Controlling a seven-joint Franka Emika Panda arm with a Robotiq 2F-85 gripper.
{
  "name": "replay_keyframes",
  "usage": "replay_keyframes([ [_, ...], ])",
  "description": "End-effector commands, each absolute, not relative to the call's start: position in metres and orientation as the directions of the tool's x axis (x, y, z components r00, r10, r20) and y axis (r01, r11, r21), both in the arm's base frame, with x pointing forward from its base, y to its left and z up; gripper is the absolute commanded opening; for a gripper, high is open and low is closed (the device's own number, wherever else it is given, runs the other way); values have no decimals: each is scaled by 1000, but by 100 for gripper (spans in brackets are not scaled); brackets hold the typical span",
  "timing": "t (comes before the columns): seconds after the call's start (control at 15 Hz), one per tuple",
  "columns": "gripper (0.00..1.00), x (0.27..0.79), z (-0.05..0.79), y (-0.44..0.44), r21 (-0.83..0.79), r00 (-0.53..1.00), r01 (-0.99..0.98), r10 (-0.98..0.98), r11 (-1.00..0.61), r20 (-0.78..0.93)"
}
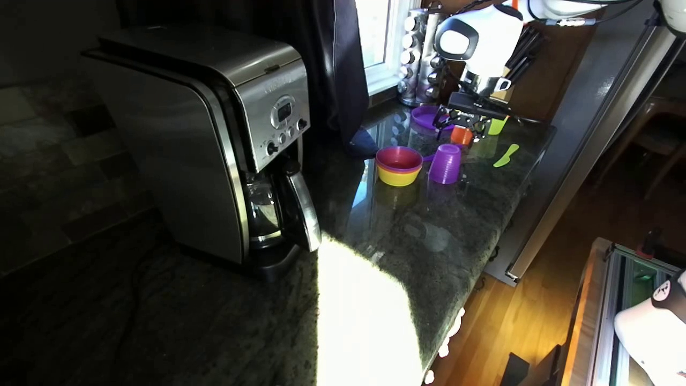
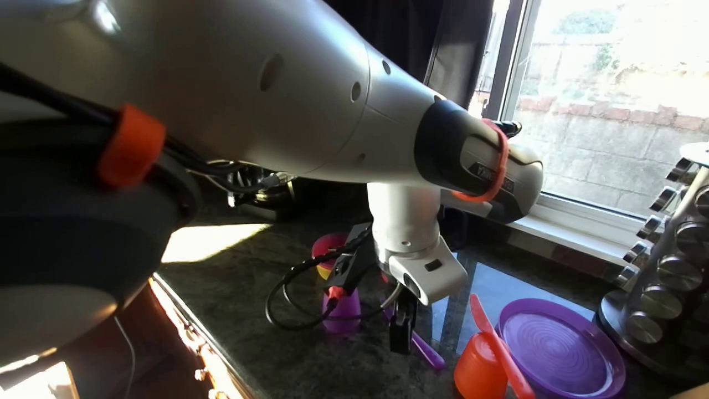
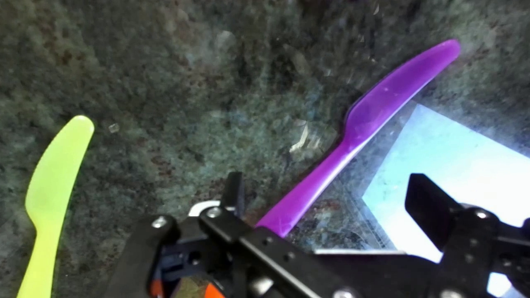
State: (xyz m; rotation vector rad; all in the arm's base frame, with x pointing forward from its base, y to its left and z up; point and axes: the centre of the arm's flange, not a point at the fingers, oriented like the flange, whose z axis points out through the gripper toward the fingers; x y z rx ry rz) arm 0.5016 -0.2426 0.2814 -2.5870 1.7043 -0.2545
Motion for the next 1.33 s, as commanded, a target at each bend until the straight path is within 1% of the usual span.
replay_keyframes([
  [0.0,100,523,271,-248,-135,380,-911,-920,-390,97],
  [0.13,100,530,265,-248,-131,372,-915,-923,-382,95],
  [0.2,96,533,262,-248,-129,369,-916,-925,-379,96],
  [0.27,85,535,260,-248,-128,368,-917,-925,-378,95],
  [0.33,71,538,258,-248,-126,366,-918,-926,-375,96],
  [0.4,71,540,256,-248,-124,364,-919,-927,-374,93],
  [0.8,23,544,254,-252,-108,347,-928,-933,-355,92],
  [1.0,2,544,255,-255,-107,336,-933,-938,-345,88],
  [1.27,3,546,262,-256,-132,321,-934,-942,-332,101],
])
